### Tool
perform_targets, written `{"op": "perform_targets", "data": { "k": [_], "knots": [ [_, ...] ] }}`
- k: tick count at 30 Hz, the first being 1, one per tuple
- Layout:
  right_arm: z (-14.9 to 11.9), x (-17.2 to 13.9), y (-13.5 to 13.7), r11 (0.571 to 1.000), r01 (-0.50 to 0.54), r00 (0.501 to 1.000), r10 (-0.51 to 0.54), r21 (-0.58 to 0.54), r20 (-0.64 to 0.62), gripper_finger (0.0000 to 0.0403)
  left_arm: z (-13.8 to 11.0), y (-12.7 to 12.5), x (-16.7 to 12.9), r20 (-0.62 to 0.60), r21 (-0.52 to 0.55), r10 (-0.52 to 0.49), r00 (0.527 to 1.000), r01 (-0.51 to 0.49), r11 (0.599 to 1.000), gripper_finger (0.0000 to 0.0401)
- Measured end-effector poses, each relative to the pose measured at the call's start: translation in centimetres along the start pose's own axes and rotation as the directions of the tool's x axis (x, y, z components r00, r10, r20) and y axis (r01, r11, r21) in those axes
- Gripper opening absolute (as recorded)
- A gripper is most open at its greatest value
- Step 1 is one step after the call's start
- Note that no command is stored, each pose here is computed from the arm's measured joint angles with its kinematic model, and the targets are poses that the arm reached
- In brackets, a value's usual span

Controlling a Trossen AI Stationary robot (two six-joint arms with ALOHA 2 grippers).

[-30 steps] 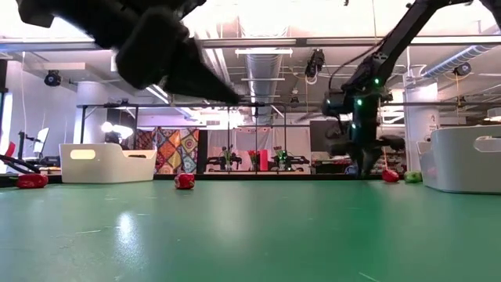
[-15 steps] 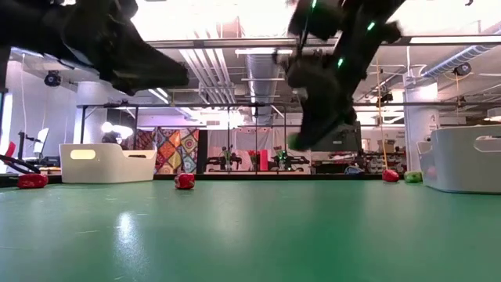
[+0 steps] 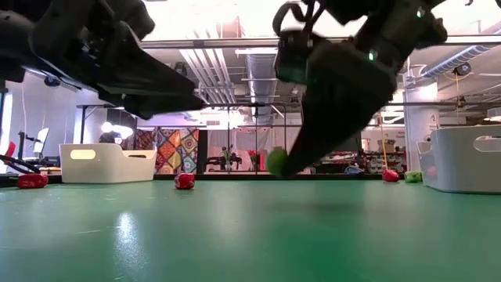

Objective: Sort produce into baskets
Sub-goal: Put the green chili pepper into the black bin

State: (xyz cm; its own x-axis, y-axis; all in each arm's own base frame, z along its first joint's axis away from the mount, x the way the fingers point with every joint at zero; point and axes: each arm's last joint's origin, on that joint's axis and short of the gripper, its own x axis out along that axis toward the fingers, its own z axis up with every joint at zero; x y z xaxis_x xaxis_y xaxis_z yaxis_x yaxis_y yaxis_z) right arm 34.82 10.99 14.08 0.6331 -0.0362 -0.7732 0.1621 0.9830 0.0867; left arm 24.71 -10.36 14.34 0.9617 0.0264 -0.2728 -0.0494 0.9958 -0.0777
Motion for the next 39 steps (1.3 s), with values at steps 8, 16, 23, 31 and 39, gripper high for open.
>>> {"op": "perform_targets", "data": {
  "k": [8, 16, 23, 31, 39],
  "knots": [
    [-0.5, 1.0, 0.6, 0.998, -0.011, 0.999, 0.009, -0.059, -0.031, 0.0080, -1.1, -1.3, 3.1, -0.052, 0.028, -0.006, 0.999, 0.008, 1.000, 0.0248],
    [0.4, 0.4, 1.3, 0.995, -0.039, 0.999, 0.037, -0.088, -0.030, 0.0186, -1.2, -1.5, 6.0, -0.080, 0.040, -0.013, 0.997, 0.016, 0.999, 0.0248],
    [1.2, -1.1, 2.4, 0.992, -0.001, 0.988, -0.018, -0.123, -0.150, 0.0246, -2.0, -1.7, 8.3, -0.120, 0.070, -0.048, 0.992, 0.057, 0.996, 0.0248],
    [1.9, -3.0, 5.0, 0.990, -0.023, 0.986, -0.001, -0.136, -0.169, 0.0279, -4.0, -1.5, 10.8, -0.166, 0.127, -0.005, 0.986, 0.027, 0.991, 0.0246],
    [2.1, -4.3, 7.0, 0.989, -0.015, 0.991, -0.006, -0.149, -0.137, 0.0288, -4.7, -1.2, 11.8, -0.170, 0.156, 0.008, 0.985, 0.019, 0.988, 0.0219]
  ]
}}
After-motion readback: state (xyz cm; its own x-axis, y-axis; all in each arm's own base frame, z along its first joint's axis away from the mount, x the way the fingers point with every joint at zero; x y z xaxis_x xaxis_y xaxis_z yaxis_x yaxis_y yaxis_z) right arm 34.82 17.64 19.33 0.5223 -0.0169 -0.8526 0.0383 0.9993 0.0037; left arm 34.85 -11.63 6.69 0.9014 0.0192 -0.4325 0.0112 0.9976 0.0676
